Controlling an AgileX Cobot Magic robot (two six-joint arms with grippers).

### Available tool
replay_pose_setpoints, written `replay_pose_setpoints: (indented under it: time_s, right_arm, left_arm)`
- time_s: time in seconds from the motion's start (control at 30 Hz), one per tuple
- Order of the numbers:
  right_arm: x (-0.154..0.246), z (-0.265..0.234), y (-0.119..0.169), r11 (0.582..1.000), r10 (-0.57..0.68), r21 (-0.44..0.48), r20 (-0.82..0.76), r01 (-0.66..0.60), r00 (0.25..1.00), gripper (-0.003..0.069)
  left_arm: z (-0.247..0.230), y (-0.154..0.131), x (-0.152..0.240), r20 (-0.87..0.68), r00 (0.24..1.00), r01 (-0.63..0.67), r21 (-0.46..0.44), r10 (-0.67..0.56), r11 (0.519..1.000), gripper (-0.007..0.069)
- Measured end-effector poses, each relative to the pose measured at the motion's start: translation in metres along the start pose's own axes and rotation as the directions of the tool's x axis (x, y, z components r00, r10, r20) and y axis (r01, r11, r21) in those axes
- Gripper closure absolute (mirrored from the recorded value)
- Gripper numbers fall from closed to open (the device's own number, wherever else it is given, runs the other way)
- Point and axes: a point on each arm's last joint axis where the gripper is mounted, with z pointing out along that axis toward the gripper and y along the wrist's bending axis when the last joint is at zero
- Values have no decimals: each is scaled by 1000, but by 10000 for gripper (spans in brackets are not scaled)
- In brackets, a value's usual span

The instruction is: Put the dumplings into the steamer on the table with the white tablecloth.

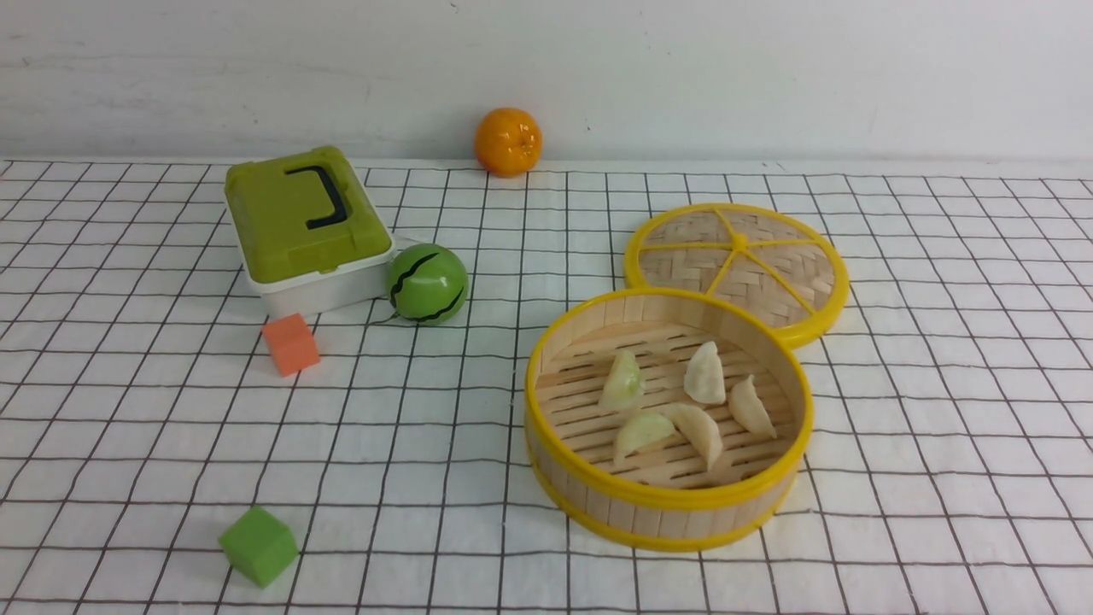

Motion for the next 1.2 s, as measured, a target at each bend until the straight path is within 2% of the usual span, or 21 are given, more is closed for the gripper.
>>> replay_pose_setpoints:
  time_s: [0.03, 0.13, 0.33, 0.43, 0.57, 0.73, 1.0, 1.2]
  right_arm:
    - [0, 0, 0, 1000, 0, 0, 0, 0, 1000, 627]
    - [0, 0, 0, 1000, 0, 0, 0, 0, 1000, 622]
    - [0, 0, 0, 1000, 0, 0, 0, 0, 1000, 615]
    - [0, 0, 0, 1000, 0, 0, 0, 0, 1000, 610]
    - [0, 0, 0, 1000, 0, 0, 0, 0, 1000, 605]
    - [0, 0, 0, 1000, 0, 0, -1, 0, 1000, 598]
    - [0, 0, 0, 1000, 0, 0, -1, 0, 1000, 583]
    - [0, 0, 0, 1000, 1, 0, -1, -1, 1000, 573]
  left_arm:
    - [5, 0, 3, 91, 996, 23, 6, -24, 1000, 566]
    - [13, 4, 17, 221, 973, 68, 8, -69, 998, 638]
    - [29, 29, 59, 414, 909, 90, -82, -48, 993, 638]
    - [34, 40, 76, 453, 891, 126, -174, -34, 977, 638]
    - [43, 54, 100, 447, 894, 159, -263, -26, 952, 638]
    - [51, 62, 118, 375, 927, 153, -323, -22, 934, 638]
    - [55, 66, 140, 162, 983, 144, -367, -89, 919, 638]
    - [56, 66, 142, 140, 986, 136, -369, -90, 919, 638]
